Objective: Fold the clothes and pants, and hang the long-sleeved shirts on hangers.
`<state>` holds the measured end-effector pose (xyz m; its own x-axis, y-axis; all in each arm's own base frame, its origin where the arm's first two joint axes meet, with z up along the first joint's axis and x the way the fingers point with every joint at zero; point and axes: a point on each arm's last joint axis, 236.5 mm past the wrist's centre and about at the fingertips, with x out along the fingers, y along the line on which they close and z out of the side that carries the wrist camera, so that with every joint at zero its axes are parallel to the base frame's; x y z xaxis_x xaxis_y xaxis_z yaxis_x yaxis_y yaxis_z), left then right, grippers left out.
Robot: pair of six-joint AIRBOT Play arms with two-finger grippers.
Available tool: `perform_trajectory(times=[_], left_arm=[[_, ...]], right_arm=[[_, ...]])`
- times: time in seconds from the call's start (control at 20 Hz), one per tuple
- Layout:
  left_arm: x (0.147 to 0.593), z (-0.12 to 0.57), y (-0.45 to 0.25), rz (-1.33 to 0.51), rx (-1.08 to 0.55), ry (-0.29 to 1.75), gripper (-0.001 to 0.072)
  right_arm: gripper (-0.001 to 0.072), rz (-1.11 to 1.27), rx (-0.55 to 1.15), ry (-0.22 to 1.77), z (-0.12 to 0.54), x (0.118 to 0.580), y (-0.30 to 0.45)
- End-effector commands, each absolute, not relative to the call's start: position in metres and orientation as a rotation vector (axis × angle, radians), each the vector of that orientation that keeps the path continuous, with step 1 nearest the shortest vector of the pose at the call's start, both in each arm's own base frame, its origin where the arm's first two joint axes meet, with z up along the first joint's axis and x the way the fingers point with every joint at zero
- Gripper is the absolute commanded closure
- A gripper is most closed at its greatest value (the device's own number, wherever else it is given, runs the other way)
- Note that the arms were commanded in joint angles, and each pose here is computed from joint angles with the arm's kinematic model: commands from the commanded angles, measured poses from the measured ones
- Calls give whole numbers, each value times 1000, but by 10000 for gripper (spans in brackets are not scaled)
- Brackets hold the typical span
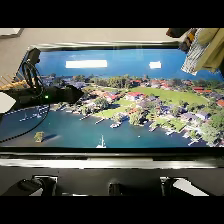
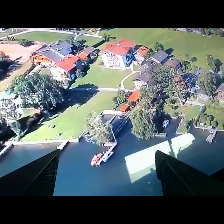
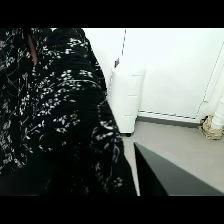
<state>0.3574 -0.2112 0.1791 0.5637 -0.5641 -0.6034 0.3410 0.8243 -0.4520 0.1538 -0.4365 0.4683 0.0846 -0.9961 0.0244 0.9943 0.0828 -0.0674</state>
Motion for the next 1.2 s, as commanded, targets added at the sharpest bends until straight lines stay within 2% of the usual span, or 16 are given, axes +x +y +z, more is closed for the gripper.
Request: perform_trajectory(times=[0.0, 0.2, 0.45, 0.5, 0.55, 0.6, 0.65, 0.7, 0.75, 0.85, 0.95, 1.05, 1.15], left_arm=[[358, 179, -211, -541, -301, 812, 41], [358, 179, -211, -541, -300, 811, 40], [359, 180, -204, -522, -272, 797, 49], [360, 181, -201, -513, -260, 791, 161], [361, 182, -197, -505, -258, 785, 359], [361, 185, -193, -498, -263, 777, 514], [362, 189, -190, -493, -266, 767, 650], [362, 193, -185, -484, -265, 752, 678], [362, 197, -179, -468, -256, 737, 678], [363, 206, -156, -411, -192, 690, 678], [365, 216, -127, -324, -121, 640, 678], [364, 228, -95, -217, -95, 598, 678], [356, 233, -61, -105, -65, 593, 678]], right_arm=[[216, -1484, -76, 2, 480, 147, -425], [216, -1471, -106, -125, 523, 126, -388], [232, -1338, 57, -469, 576, 106, -328], [238, -1263, 80, -517, 586, 114, -316], [348, -1166, 109, -547, 593, 129, -305], [512, -1044, 133, -542, 595, 153, -293], [586, -918, 129, -495, 593, 183, -280], [606, -782, 113, -433, 587, 217, -264], [675, -631, 90, -347, 574, 257, -243], [677, -322, 151, -171, 530, 338, -188], [678, -113, 124, 103, 455, 410, -127], [679, -11, 10, 377, 375, 451, -71], [679, 97, -80, 579, 310, 466, -13]])
